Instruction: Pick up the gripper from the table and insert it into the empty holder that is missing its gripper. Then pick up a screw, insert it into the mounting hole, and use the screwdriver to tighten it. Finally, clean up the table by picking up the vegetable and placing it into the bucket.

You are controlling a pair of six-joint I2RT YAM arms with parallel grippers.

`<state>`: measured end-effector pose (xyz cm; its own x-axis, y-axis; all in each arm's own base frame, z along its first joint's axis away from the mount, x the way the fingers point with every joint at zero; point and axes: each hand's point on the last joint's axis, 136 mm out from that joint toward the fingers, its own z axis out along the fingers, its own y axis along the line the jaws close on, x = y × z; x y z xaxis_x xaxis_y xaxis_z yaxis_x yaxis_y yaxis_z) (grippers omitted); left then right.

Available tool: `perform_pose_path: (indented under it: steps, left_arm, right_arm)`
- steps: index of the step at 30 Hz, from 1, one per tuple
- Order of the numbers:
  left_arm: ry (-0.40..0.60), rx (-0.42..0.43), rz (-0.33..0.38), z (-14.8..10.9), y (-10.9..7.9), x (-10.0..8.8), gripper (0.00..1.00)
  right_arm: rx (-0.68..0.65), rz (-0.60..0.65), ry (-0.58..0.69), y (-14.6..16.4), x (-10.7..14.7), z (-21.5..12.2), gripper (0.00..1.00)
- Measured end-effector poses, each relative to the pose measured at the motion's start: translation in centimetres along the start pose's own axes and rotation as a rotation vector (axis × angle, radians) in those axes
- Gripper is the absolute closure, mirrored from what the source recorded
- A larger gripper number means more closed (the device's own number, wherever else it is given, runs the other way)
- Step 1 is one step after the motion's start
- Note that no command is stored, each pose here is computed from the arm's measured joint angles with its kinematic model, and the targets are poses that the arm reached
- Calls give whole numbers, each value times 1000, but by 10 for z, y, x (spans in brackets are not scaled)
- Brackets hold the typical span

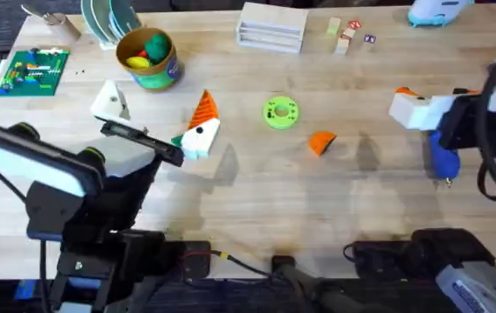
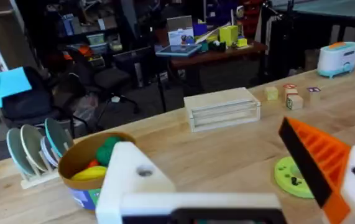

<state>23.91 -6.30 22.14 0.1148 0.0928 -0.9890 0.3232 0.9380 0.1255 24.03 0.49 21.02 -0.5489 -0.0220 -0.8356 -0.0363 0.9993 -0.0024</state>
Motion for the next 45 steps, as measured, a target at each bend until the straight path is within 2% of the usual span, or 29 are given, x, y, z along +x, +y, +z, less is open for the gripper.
perform_pose_path:
  steps: [10, 18, 21, 26, 27, 45]
  left_arm:
    - [-66, -7, 18, -7, -2, 1, 8]
    - [-39, 0, 10, -6, -4, 12, 8]
    - [7, 6, -3, -6, -5, 23, 8]
    - [145, 20, -41, -8, -10, 58, 8]
    - [149, 21, -42, -8, -10, 59, 8]
    - [148, 20, -41, -8, -10, 59, 7]
  right_arm:
    - [0, 0, 0, 0, 0, 0, 10]
    - [0, 0, 0, 0, 0, 0, 10]
    - [0, 0, 0, 0, 0, 0, 10]
    - [0, 0, 0, 0, 0, 0, 9]
    - [0, 0, 0, 0, 0, 0, 10]
    - [0, 0, 0, 0, 0, 0, 10]
